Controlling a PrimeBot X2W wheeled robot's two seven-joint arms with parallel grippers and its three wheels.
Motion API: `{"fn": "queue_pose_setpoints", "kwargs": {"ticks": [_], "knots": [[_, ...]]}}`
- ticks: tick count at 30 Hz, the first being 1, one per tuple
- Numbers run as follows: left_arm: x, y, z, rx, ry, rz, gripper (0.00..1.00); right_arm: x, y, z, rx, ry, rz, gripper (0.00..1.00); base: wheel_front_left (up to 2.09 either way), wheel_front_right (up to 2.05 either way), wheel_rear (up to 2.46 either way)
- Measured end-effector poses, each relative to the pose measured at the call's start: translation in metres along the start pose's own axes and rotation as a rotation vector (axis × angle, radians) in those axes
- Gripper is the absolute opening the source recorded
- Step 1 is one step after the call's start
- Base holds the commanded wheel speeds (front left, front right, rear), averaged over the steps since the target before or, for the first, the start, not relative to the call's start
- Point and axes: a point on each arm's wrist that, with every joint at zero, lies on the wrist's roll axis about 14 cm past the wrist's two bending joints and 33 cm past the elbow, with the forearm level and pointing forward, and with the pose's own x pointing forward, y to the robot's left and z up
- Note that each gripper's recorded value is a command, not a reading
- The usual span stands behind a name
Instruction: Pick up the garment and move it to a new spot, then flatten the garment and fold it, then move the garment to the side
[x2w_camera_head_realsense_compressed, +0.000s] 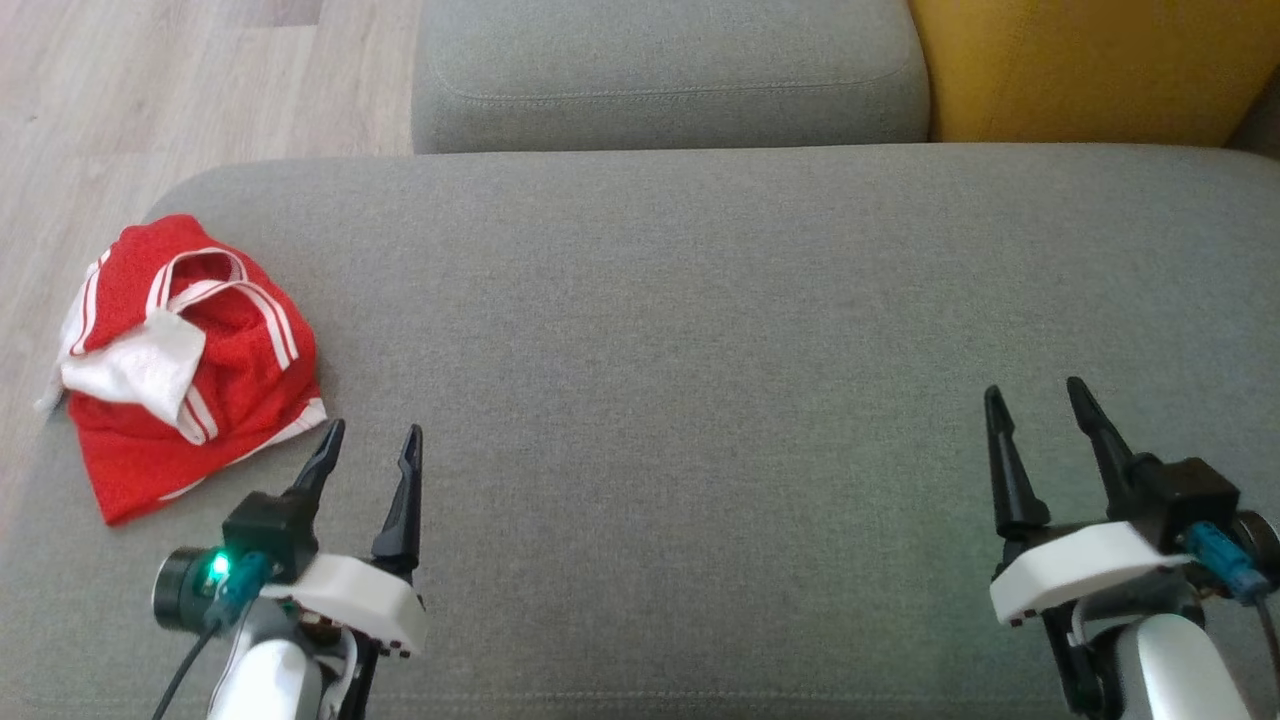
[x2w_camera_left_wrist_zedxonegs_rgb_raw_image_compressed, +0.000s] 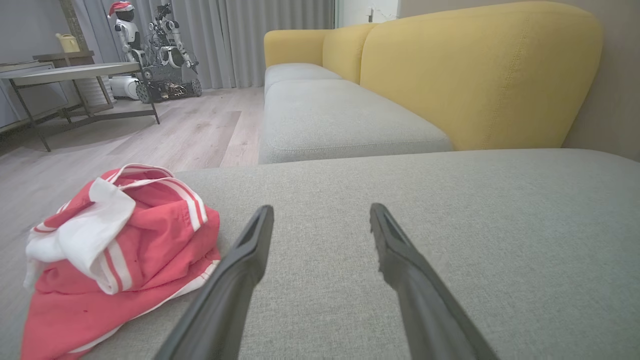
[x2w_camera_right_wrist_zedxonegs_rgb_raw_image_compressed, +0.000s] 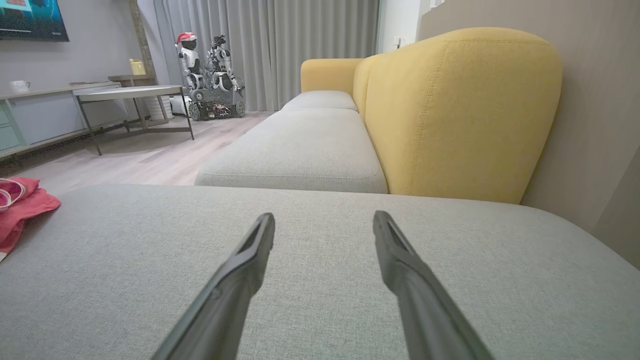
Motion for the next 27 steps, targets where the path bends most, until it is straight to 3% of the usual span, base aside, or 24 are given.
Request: {"fn": "queue_pose_setpoints", "kwargs": {"ticks": [8,27], "knots": [[-0.0003,0.0014,-0.0042,-0.012,0.013,0.007,1.0,-0.0011,-0.0054,-0.0036,0.069,0.004,-0.019,1.0,0.0,0.0,0.0],[0.0015,0.0076,-0.0028,-0.011,0.01,0.03,1.0,0.0014,-0.0046,-0.0066,0.073,0.011,-0.017,1.0,0.0,0.0,0.0]]}}
